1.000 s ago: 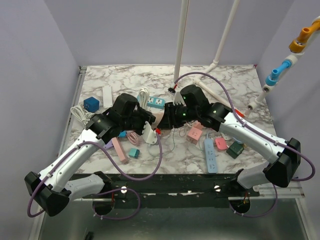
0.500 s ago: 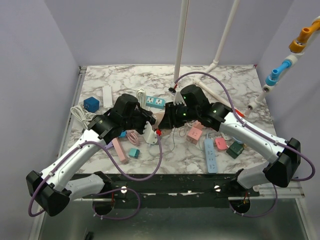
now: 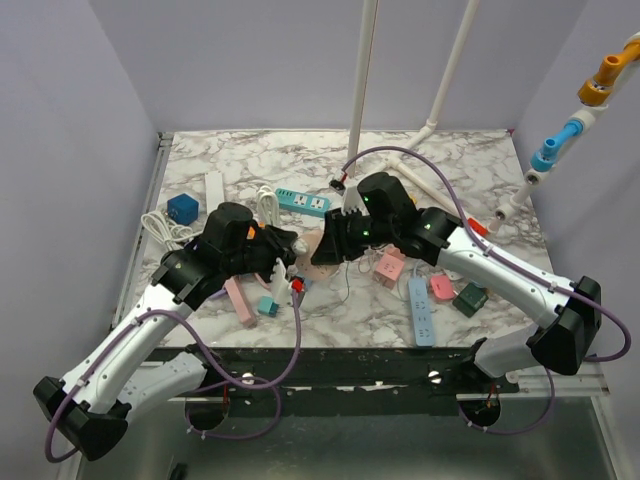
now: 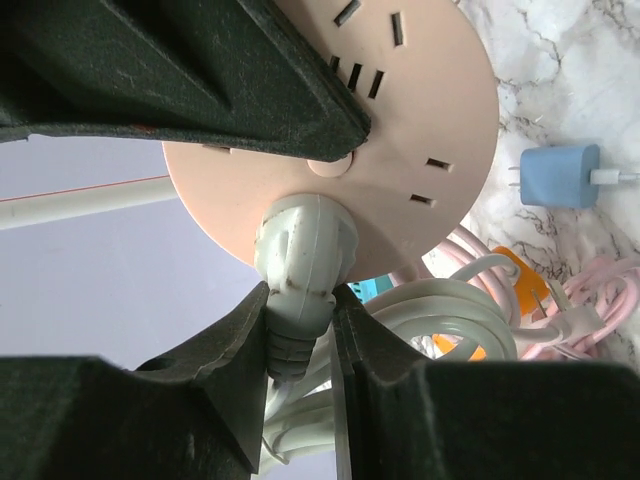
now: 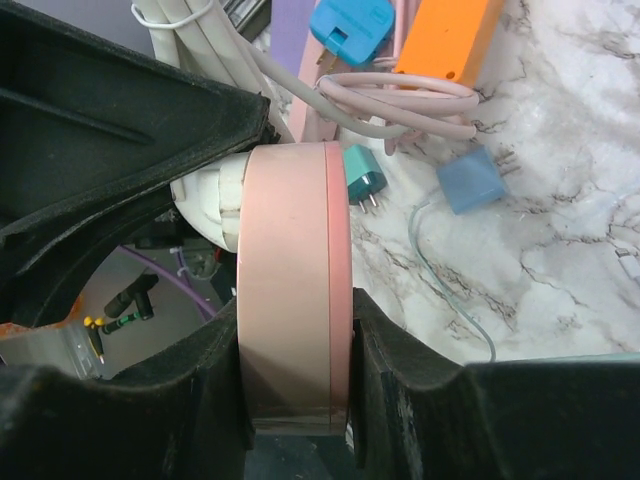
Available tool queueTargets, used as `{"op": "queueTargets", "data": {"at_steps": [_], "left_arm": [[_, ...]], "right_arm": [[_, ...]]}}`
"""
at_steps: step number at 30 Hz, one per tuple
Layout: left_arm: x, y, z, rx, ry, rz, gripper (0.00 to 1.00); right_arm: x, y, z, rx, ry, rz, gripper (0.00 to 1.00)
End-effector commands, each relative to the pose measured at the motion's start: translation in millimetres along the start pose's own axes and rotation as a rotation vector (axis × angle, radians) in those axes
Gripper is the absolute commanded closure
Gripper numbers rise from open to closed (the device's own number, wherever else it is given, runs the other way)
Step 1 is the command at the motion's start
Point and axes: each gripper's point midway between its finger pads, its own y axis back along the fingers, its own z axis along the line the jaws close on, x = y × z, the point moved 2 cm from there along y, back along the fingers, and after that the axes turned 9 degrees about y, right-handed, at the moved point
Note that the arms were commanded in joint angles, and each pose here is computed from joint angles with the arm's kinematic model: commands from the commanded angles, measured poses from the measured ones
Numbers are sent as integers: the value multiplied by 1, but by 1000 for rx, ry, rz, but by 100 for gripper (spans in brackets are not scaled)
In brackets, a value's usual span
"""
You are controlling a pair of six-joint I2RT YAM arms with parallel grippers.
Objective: Pull the plug off the socket
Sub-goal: Remove the socket from the socket, then place the socket at the center of the board.
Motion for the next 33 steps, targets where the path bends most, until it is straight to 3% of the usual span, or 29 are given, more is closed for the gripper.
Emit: {"op": "queueTargets", "data": {"at_steps": [1, 21, 26, 33], "left_arm": [[-24, 18, -2, -21, -42, -106, 100], [-43, 20, -9, -24, -14, -185, 100], [-36, 22, -3, -60, 58, -147, 100], [2, 44, 29, -214, 210, 6, 100]], "right_arm": [[2, -6, -26, 94, 15, -3, 99], [10, -26, -60, 249, 7, 28, 99], [14, -24, -81, 359, 8, 24, 99], [41, -11, -126, 430, -102, 30, 99]]}}
